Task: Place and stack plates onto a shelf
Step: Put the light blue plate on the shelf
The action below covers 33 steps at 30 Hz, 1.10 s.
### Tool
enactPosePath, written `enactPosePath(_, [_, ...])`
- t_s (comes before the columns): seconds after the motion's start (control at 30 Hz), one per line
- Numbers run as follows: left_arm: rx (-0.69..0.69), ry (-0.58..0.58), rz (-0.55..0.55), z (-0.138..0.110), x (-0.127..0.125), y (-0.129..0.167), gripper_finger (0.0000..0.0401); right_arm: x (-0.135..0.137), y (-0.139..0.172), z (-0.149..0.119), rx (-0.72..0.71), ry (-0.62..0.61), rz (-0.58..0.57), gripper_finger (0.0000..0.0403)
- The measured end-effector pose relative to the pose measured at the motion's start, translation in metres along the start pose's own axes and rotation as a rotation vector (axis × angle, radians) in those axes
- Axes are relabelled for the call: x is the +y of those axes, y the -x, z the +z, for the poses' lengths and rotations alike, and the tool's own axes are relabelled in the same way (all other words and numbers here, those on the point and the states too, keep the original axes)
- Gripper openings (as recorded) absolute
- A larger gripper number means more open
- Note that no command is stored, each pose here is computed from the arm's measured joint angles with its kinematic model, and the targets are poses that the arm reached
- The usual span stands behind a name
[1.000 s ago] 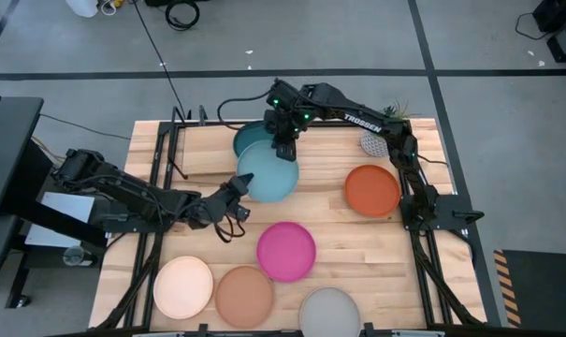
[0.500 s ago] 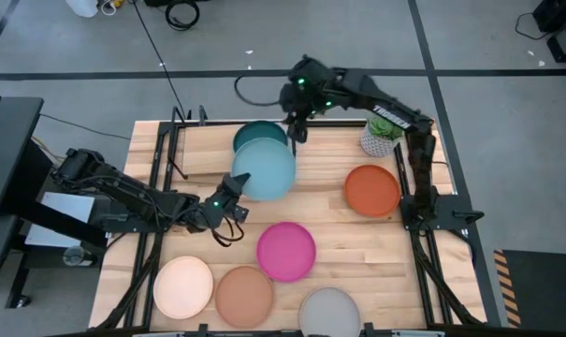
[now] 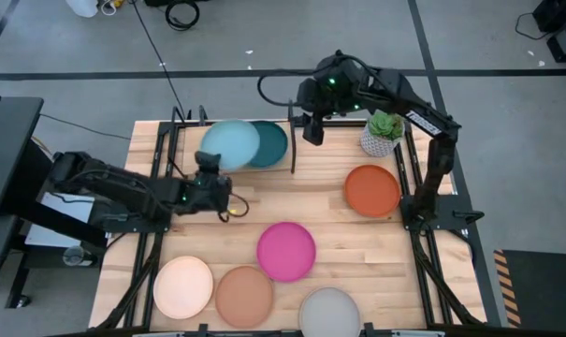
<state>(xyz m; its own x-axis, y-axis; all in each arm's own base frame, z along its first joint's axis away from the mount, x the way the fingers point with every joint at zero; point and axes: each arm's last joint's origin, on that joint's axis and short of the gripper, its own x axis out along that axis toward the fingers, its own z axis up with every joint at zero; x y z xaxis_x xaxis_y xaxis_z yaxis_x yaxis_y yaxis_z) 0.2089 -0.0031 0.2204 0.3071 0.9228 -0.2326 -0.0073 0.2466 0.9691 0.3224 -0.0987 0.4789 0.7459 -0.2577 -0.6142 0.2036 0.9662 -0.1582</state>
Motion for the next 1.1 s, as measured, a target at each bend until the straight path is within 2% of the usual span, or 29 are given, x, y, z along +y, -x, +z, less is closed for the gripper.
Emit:
enactPosePath(0.1, [0.067,0.054,-0.068,-0.012,-0.004,-0.011,0.0063,0.007,0.003,0.001,-0.005,0.013,0.001,0.0202])
enactPosePath(0.23, [0.105,0.183,-0.179,-0.018,-0.004,-0.025,0.0065,0.011,0.001,0.002,-0.002,0.024,-0.003,0.0201])
enactPosePath(0.53, [0.261,0.391,-0.25,-0.035,0.001,-0.053,0.0061,0.012,-0.001,0.001,0.012,0.027,0.0,0.0201])
enactPosePath(0.8, [0.344,0.382,-0.284,-0.04,-0.007,-0.068,0.006,0.012,-0.001,0.0,0.025,0.029,0.004,0.0201])
enactPosePath(1.1, [0.428,0.239,-0.326,-0.033,-0.037,-0.084,0.0065,0.013,-0.001,0.0,0.025,0.03,0.014,0.0201])
